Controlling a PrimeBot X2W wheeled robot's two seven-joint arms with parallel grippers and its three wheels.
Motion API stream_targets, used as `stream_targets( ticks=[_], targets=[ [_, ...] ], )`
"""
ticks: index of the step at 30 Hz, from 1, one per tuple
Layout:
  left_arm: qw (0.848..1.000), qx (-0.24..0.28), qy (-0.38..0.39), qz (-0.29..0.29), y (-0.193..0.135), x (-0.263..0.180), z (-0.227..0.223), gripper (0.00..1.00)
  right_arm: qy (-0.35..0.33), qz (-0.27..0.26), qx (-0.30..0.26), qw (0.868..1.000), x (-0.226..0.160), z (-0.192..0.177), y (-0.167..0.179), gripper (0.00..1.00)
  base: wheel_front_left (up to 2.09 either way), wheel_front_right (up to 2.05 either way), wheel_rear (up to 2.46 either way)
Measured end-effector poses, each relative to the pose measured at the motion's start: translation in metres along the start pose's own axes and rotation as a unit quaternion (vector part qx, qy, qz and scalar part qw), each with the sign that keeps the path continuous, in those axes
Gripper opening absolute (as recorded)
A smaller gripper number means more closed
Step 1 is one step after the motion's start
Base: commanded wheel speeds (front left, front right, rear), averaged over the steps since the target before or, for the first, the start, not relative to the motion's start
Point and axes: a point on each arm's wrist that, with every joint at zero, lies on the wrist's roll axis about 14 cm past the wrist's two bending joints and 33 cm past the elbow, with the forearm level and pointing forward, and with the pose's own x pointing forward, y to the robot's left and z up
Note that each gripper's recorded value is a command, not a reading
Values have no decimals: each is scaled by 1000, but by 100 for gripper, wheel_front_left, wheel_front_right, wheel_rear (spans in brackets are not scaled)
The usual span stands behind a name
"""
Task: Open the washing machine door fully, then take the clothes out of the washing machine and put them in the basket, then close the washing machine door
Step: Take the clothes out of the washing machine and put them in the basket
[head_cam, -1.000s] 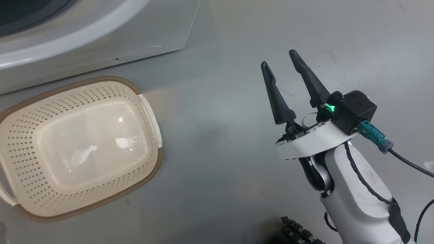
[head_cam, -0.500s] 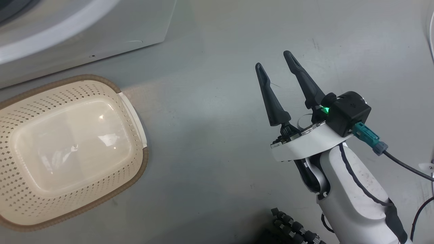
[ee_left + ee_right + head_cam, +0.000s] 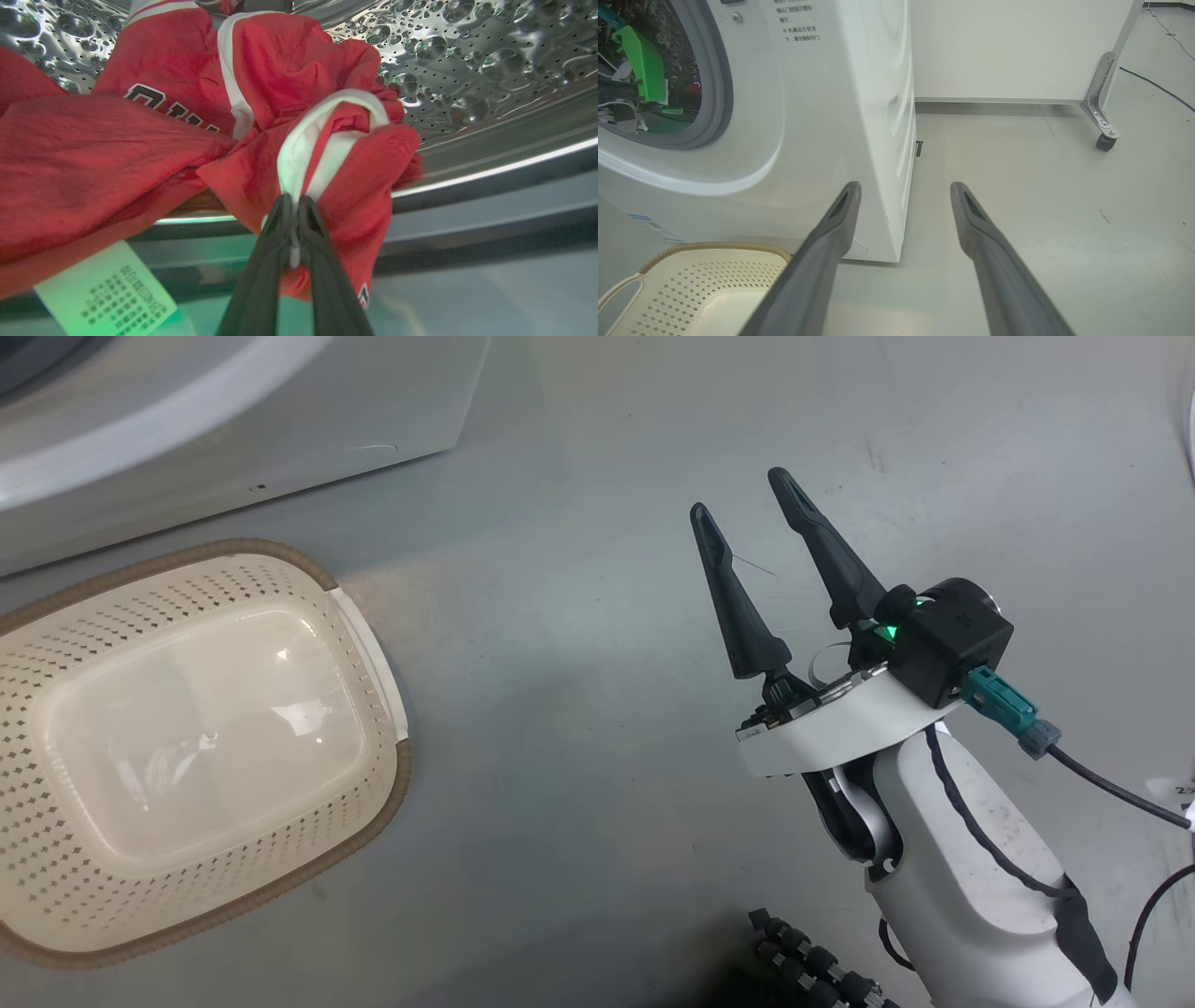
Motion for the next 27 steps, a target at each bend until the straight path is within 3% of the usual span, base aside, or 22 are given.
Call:
stream_targets(
  ticks=[11, 27],
  targets=[
    [1000, 6, 13, 0, 0, -1, 0, 0, -2, 0, 3, 1000, 2, 1, 1, 100, 0, 0, 0],
    [993, 38, -115, -3, -10, -36, 45, 0, -17, 22, 6, 1000, 8, 11, 18, 100, 0, 0, 0]
  ],
)
